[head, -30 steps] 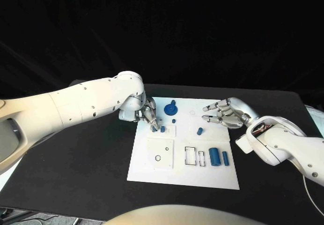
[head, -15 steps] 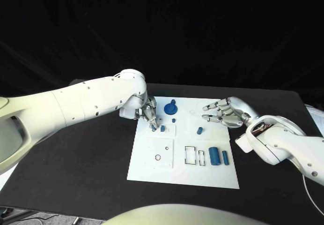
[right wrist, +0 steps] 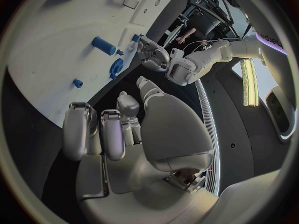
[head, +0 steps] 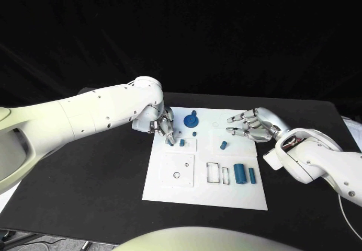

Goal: Assemble the parts on the task board

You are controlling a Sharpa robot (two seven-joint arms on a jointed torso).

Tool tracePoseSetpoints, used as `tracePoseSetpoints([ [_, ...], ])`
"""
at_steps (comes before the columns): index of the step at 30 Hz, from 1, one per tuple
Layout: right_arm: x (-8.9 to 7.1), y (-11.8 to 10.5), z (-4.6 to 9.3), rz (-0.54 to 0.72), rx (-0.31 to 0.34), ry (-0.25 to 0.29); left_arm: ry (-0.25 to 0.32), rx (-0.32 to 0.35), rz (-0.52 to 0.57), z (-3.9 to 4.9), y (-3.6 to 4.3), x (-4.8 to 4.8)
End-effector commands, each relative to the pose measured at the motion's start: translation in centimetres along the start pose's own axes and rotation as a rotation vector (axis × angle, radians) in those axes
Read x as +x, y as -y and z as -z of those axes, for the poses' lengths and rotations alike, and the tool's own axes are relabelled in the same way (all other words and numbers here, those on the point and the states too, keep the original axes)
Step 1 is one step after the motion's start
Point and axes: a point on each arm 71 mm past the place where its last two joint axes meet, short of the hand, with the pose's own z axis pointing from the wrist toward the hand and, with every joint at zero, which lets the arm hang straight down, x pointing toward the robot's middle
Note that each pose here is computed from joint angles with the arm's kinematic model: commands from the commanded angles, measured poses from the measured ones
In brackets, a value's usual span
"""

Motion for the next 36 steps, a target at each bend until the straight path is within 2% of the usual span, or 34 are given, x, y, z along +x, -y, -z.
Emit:
tracePoseSetpoints([
  [1, 0.1, 0.0, 0.0, 0.002, -0.005, -0.013, -0.032, -0.017, -0.018, -0.17, -0.25, 0.43],
  [9, 0.2, -0.1, 0.0, 0.001, -0.006, -0.014, -0.011, -0.022, -0.009, -0.16, -0.31, 0.32],
  [17, 0.2, -0.1, 0.0, 0.001, -0.008, -0.014, 0.011, -0.026, 0.001, -0.40, 0.06, 0.25],
  [36, 0.2, -0.2, 0.1, 0.011, -0.013, -0.018, -0.014, -0.030, -0.024, -0.87, 0.78, 0.61],
])
